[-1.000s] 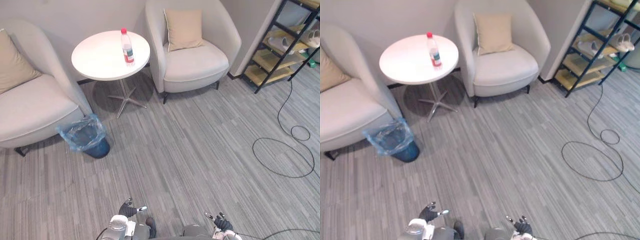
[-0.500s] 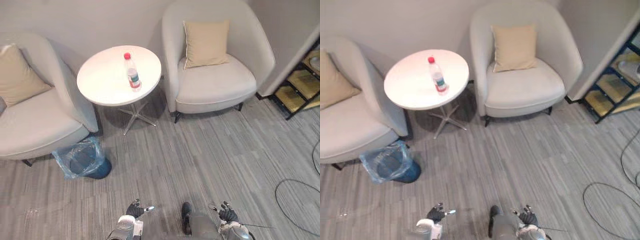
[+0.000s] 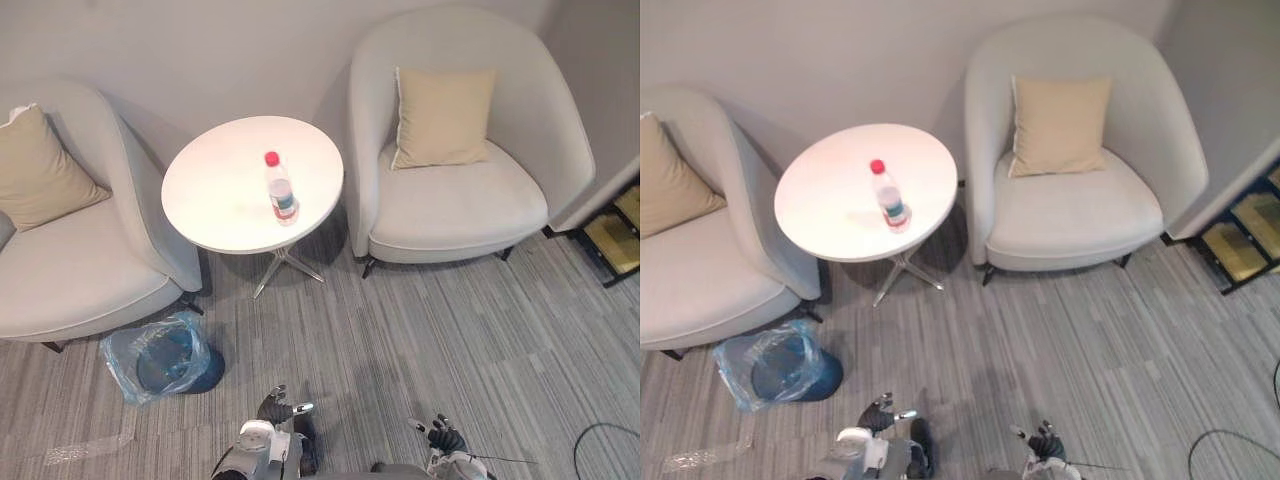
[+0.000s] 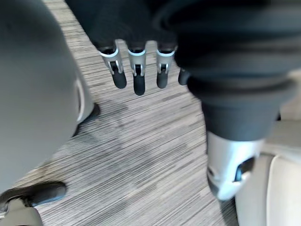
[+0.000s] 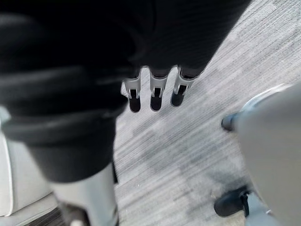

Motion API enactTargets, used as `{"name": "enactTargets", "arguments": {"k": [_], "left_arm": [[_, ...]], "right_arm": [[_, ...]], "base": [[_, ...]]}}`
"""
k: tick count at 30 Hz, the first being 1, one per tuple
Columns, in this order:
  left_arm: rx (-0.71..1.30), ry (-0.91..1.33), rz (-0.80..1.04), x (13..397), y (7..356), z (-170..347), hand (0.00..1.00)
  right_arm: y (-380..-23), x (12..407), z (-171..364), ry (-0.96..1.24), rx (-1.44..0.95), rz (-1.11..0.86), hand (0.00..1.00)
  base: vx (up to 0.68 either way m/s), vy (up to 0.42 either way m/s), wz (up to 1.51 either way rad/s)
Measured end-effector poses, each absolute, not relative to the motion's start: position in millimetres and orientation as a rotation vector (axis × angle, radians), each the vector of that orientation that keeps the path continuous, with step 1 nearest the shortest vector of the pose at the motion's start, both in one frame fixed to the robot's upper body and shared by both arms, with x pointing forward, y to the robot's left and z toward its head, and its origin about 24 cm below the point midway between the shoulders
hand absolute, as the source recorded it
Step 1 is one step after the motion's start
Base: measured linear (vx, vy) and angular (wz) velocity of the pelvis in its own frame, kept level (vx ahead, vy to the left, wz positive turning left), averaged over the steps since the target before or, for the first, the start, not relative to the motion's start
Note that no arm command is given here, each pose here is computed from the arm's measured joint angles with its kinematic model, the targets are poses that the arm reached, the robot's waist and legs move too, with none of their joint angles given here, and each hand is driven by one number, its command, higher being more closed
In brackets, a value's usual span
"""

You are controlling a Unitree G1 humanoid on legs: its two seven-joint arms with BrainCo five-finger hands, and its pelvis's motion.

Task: Gather rubbish on tea table into small bin, then transfer packed bag to large trash can.

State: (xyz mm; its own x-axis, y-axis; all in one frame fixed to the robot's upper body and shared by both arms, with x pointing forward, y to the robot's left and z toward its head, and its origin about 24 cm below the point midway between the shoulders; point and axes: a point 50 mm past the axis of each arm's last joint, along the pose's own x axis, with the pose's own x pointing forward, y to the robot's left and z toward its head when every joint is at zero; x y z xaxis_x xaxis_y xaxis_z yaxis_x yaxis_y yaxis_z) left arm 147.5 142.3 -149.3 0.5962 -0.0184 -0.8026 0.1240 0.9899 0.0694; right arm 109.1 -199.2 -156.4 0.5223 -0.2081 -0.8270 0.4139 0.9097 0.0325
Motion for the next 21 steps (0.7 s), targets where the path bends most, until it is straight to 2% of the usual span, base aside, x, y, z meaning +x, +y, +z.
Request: {"name": "enactTargets", "arguments": {"k": [5, 11, 14, 21], "left_arm": [[0.185, 0.970, -0.089, 140, 157, -153, 0.00], [0.181, 0.995, -0.089, 133, 156, -156, 0.00], [0.109, 0.993, -0.080, 132, 140, -156, 0.00], [0.078, 0.956, -0.096, 141, 131, -152, 0.00]], "right_arm": [[-197, 111, -156, 0.944, 0.242, -0.349, 0.00], [-197, 111, -155, 0.927, 0.257, -0.348, 0.00], [-208, 114, -153, 0.922, 0.222, -0.346, 0.00], [-207, 107, -155, 0.949, 0.222, -0.358, 0.00]], "base": [[0.38, 0.010, 0.53], [0.36, -0.195, 0.74], [0.29, -0.229, 0.71], [0.19, -0.151, 0.31]]}}
